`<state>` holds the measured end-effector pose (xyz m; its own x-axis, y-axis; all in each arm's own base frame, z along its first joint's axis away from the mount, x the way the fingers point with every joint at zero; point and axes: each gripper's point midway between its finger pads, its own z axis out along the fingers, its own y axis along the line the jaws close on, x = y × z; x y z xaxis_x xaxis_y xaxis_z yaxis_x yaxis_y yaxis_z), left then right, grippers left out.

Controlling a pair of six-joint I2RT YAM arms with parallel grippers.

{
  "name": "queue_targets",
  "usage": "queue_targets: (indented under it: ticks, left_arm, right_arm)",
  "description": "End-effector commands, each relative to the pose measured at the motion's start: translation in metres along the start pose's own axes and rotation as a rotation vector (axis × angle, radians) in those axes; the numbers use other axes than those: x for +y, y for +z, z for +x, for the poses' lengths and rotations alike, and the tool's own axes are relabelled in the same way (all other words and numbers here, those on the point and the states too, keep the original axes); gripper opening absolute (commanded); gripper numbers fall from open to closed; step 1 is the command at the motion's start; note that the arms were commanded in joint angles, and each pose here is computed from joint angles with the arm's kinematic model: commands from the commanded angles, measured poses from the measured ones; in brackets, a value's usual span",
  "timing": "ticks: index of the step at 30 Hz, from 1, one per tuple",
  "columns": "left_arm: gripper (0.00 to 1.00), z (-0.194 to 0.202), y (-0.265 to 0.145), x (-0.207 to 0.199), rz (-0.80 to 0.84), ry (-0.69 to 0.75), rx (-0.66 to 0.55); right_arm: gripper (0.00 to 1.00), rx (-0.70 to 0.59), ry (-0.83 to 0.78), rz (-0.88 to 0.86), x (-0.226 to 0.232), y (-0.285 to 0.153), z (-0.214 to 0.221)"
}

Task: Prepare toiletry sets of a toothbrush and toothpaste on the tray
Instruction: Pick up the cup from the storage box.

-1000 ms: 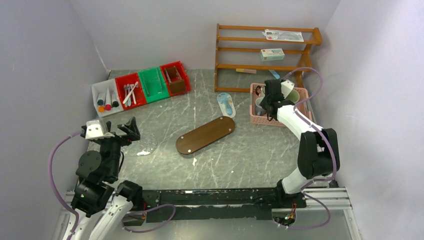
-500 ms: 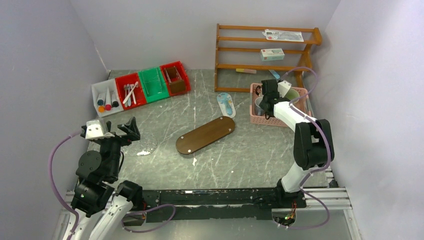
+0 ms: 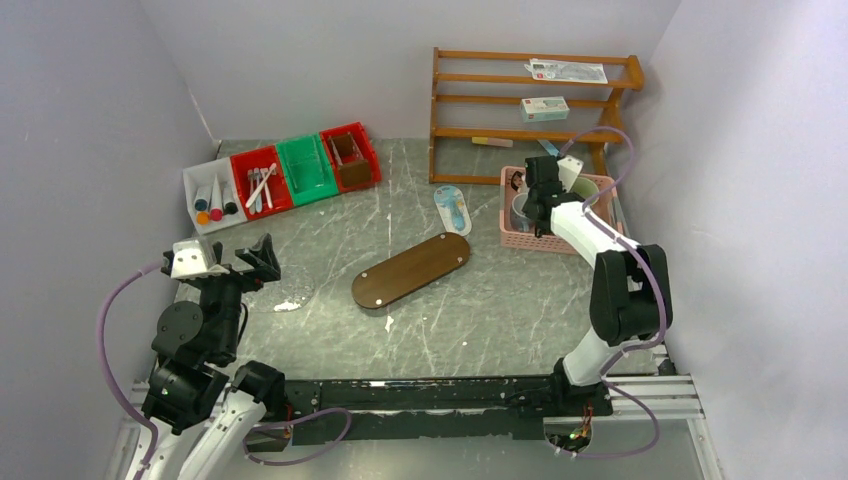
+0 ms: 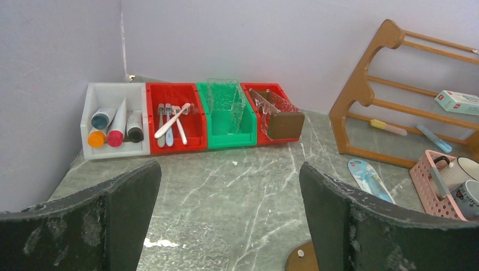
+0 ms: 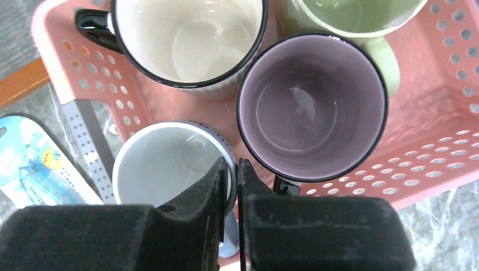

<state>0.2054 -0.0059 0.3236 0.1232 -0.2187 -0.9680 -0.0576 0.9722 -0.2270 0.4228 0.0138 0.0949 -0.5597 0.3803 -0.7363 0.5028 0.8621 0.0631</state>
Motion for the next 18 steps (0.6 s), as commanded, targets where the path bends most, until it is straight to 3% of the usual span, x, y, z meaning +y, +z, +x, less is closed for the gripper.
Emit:
queue_targets:
  ticks: [1,6,18]
  left_arm:
    - [0.97,0.001,0.002,-0.004,0.021,0.004,-0.002]
    - [0.97,0.004,0.004,-0.005,0.018,0.010,0.009]
    - [0.97,0.009,0.008,-0.004,0.004,0.025,0.030]
  right_arm:
    - [0.00,-0.058,-0.051,-0.038,0.003,-0.027,-0.032]
    - [0.00,-0.089,-0.115,-0.082,0.012,-0.050,-0.046]
    - [0.00,-0.098,-0.298,-0.349,0.095,-0.129,-0.043]
